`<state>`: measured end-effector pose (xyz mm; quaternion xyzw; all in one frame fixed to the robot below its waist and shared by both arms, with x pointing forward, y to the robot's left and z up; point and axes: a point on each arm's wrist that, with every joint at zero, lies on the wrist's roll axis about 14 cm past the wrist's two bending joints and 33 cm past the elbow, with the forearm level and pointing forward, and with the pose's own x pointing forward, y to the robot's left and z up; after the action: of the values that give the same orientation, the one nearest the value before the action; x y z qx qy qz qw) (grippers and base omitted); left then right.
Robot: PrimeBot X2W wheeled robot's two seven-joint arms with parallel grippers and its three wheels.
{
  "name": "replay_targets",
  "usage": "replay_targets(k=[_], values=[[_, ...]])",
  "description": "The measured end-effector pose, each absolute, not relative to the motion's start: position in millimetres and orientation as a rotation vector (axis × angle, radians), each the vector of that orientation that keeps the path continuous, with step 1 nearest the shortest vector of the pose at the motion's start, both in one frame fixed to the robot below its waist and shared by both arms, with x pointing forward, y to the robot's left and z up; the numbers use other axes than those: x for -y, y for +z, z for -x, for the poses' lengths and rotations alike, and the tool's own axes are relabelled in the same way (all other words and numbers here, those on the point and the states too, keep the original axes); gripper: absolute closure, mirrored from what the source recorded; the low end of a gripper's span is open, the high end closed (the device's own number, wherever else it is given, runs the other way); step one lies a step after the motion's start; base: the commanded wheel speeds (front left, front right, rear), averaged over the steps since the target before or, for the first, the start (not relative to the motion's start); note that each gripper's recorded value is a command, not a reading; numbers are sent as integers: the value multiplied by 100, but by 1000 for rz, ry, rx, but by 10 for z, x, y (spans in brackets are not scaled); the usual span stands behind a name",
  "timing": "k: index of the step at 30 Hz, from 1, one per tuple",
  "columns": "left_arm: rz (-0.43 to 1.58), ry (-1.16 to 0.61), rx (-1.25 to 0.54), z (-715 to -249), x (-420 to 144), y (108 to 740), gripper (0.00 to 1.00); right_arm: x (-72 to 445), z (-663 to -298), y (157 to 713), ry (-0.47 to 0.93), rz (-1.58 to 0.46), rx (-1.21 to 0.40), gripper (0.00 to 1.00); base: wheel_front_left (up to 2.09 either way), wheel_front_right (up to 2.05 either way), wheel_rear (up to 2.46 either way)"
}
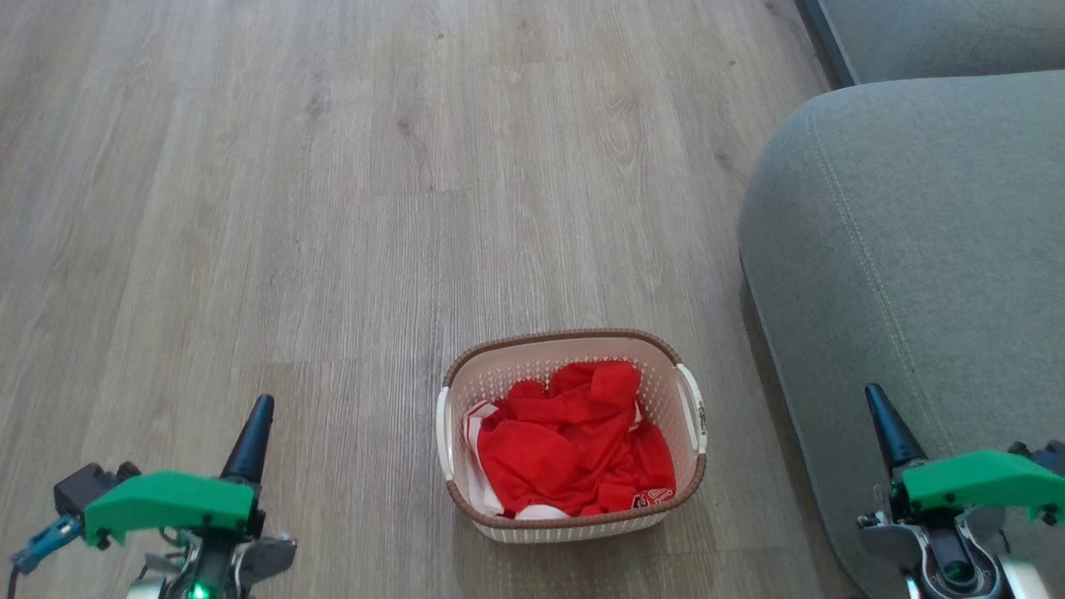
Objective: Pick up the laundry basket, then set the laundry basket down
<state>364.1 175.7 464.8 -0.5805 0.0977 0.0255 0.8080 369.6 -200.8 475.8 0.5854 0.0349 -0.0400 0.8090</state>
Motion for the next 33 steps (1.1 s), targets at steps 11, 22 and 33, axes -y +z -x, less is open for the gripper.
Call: replay_targets(k=[11,22,33], values=[[1362,58,-188,-3667,-1775,4663,100,2026,-3696,4746,-92,-1369,-71,100,0,0,0],[1487,67,-139,-3686,-1856,4696,100,2040,-3739,4793,-84,-1496,-52,100,0,0,0],[1572,55,-99,-3731,-1883,4755,100,2053,-3737,4787,-88,-1579,-43,100,0,0,0]])
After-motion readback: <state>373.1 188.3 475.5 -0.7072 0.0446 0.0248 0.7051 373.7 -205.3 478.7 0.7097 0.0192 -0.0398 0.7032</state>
